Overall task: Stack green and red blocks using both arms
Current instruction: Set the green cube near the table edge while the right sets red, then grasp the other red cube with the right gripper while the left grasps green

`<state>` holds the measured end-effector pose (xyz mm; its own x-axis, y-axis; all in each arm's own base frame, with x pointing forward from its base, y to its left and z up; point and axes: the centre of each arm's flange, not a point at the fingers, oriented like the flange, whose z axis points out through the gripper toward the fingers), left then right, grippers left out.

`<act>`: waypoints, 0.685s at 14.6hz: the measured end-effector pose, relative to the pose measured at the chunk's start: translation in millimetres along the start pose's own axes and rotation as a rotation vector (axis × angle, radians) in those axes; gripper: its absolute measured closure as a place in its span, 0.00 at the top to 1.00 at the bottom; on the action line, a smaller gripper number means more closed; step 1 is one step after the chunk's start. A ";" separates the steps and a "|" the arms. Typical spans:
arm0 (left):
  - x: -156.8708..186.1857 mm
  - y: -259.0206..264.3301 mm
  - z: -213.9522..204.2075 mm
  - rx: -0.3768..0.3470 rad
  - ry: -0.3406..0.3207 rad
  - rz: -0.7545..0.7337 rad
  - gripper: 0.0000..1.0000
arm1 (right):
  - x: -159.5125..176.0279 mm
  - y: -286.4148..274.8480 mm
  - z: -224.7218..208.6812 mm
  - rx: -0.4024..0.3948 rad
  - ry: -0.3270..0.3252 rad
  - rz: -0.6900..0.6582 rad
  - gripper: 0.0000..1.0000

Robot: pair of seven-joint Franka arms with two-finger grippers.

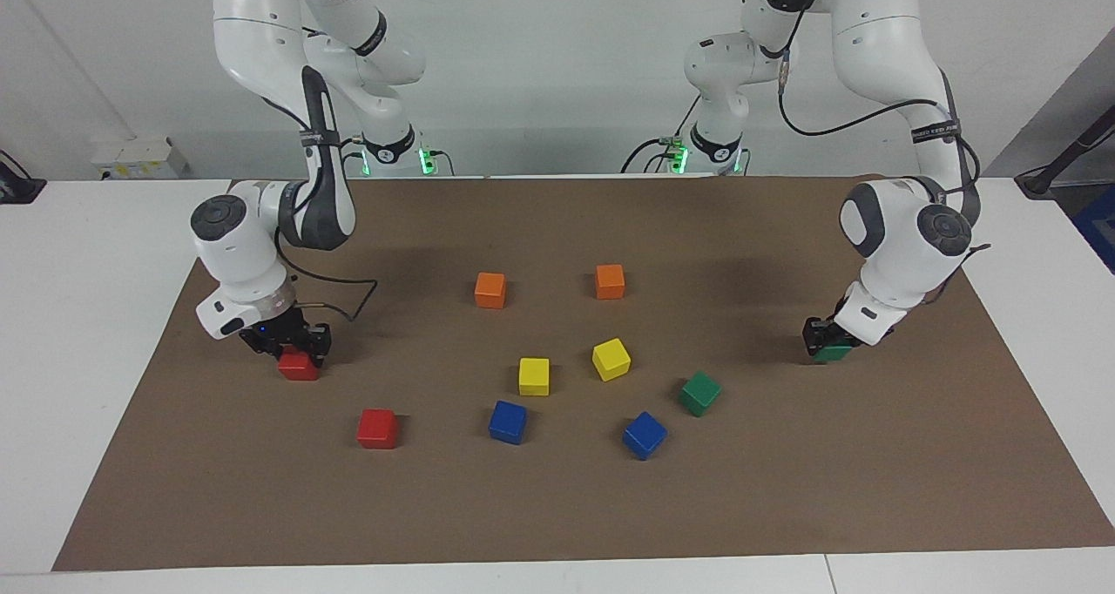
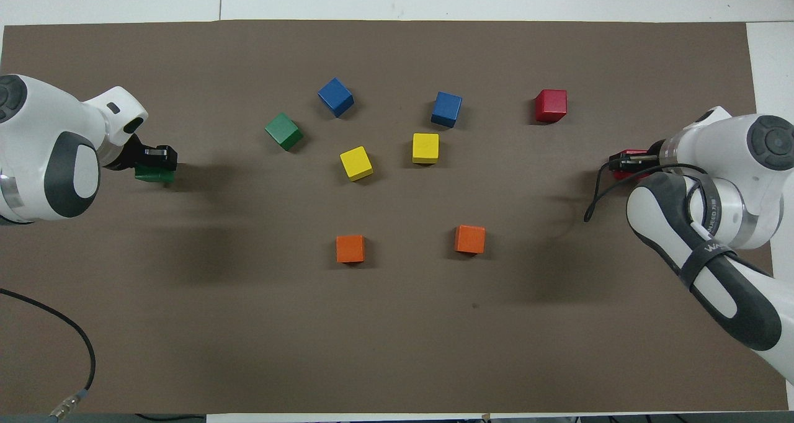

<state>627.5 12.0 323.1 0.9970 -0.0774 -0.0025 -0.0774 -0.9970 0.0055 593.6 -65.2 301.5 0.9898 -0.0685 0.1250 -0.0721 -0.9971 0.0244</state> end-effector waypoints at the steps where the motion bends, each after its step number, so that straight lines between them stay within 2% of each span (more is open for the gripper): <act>1: -1.1 -0.6 3.7 0.000 0.006 -0.001 0.56 | 3.3 0.1 -3.7 0.000 0.007 0.000 0.92; 2: -3.0 -0.7 8.1 0.000 0.009 -0.001 0.56 | 7.5 -0.1 -8.8 -0.001 0.010 -0.001 1.00; 5: -9.2 -3.2 19.0 0.000 0.005 -0.008 0.56 | 32.6 -8.7 -45.9 0.002 -0.022 -0.013 1.00; 8: -10.3 -7.1 20.1 0.001 0.005 -0.016 0.56 | 62.9 -65.0 -93.0 0.008 -0.035 0.011 1.00; 9: -10.1 -7.8 19.9 0.001 0.007 -0.017 0.59 | 70.4 -91.2 -98.1 0.011 -0.039 0.014 1.00; 10: -9.3 -9.0 18.7 0.002 0.014 -0.019 0.70 | 77.9 -111.5 -96.1 0.011 -0.045 0.010 1.00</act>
<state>618.9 21.5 304.3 0.9983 -0.0580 0.0112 -0.0580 -0.9983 0.0035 666.9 43.8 403.7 0.9936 -0.0793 0.0800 -0.0805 -0.9967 0.0122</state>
